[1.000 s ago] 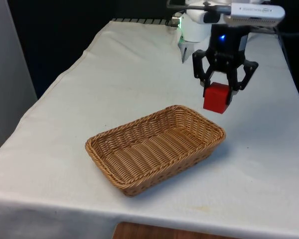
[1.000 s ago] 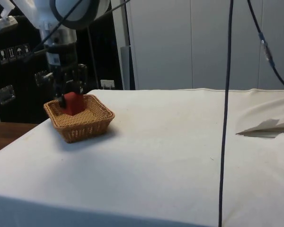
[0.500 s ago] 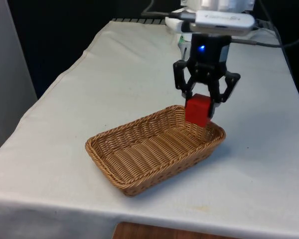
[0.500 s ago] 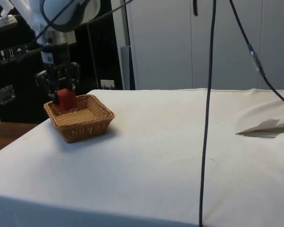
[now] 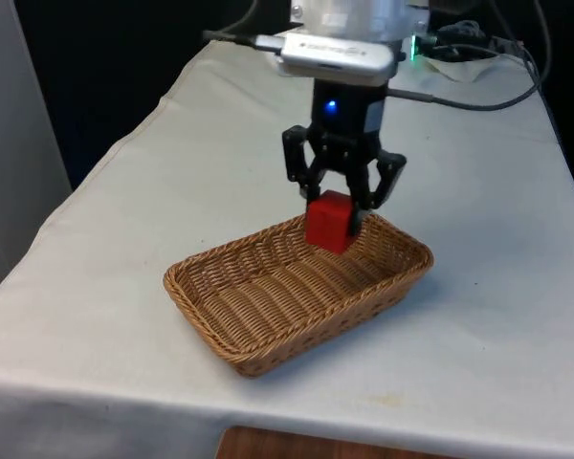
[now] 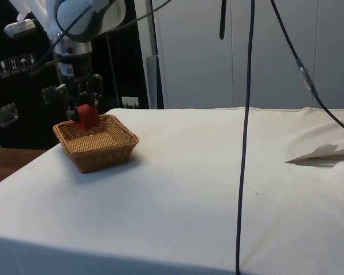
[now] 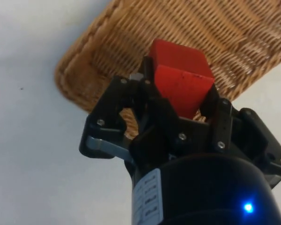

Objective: Pick up the cube and place it into the basket.

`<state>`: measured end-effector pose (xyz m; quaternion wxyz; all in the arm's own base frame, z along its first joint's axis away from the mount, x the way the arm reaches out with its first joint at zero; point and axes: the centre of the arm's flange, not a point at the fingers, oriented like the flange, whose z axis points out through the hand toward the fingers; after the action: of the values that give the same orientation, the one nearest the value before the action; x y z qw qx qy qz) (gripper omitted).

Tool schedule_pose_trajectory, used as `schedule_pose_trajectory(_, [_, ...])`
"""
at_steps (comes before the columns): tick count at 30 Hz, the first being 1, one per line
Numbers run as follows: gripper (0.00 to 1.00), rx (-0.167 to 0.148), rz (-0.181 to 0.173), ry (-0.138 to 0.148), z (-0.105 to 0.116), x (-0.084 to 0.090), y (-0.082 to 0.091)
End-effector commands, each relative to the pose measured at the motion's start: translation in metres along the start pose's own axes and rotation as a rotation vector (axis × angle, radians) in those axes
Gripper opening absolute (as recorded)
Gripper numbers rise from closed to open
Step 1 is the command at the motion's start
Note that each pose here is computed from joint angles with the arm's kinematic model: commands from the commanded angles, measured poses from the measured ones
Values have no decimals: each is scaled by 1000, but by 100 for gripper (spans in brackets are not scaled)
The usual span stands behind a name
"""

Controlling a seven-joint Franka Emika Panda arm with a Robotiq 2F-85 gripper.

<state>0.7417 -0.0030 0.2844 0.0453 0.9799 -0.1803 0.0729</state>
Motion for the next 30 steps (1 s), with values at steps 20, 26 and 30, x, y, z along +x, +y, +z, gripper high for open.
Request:
schedule_pose_trajectory(20, [0, 17, 8, 11, 42, 8, 25])
schedule_pose_trajectory(26, [0, 16, 11, 10, 51, 6, 24])
schedule_pose_trajectory(30, [0, 15, 14, 7, 63, 5, 24])
